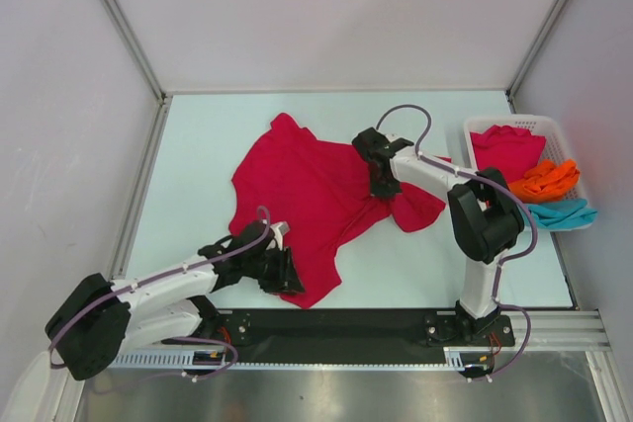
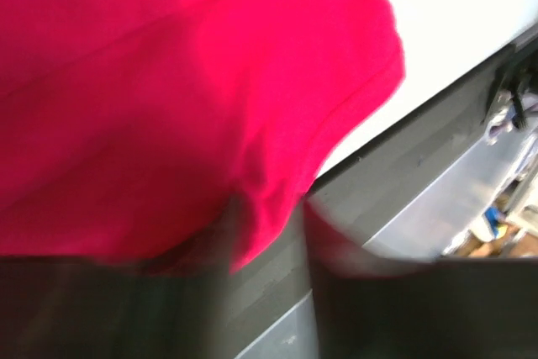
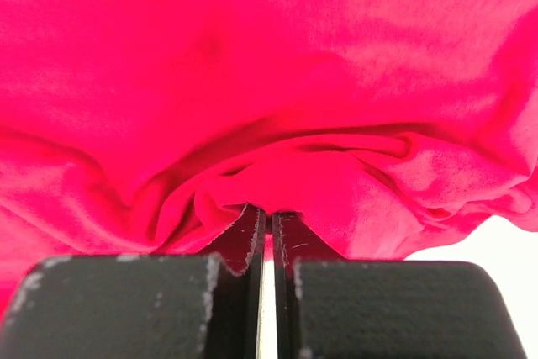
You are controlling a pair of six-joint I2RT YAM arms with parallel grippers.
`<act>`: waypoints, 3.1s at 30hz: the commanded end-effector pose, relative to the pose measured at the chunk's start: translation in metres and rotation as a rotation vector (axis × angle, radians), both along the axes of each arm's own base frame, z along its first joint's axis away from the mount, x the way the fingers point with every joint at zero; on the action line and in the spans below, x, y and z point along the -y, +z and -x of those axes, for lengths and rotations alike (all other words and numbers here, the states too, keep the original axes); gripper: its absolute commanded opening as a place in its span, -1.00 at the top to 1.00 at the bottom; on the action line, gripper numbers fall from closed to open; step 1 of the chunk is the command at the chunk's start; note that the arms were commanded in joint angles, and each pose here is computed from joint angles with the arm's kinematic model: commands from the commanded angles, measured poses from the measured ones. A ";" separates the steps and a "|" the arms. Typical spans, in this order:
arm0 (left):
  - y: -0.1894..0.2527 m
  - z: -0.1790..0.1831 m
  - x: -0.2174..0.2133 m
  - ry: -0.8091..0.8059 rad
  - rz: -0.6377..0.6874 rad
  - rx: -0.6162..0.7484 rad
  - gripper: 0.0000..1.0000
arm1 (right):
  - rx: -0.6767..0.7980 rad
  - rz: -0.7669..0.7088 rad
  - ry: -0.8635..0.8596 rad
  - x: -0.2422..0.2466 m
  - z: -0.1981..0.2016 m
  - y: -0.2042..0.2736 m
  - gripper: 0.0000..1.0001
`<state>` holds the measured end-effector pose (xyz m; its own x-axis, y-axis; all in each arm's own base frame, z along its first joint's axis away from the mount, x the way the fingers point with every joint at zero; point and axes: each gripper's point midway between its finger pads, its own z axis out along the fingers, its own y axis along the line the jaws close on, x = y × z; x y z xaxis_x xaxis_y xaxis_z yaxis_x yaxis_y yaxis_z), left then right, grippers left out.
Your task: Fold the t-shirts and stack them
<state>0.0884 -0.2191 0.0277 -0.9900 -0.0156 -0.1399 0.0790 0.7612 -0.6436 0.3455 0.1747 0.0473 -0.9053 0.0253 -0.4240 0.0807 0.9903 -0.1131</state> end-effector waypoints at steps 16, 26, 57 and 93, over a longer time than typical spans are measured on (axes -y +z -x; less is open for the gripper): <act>0.038 -0.038 0.013 -0.003 -0.084 0.145 0.92 | 0.090 -0.017 -0.022 0.023 -0.002 0.046 1.00; 0.028 -0.018 -0.013 0.068 -0.105 0.119 -0.86 | 0.068 -0.040 -0.022 0.024 0.008 0.034 1.00; -0.006 0.005 0.003 0.030 -0.118 0.053 0.12 | 0.035 -0.019 0.003 0.014 0.011 0.022 1.00; 0.371 -0.411 -0.154 0.596 -0.030 0.696 1.00 | 0.621 -0.109 -0.165 0.123 -0.215 0.269 1.00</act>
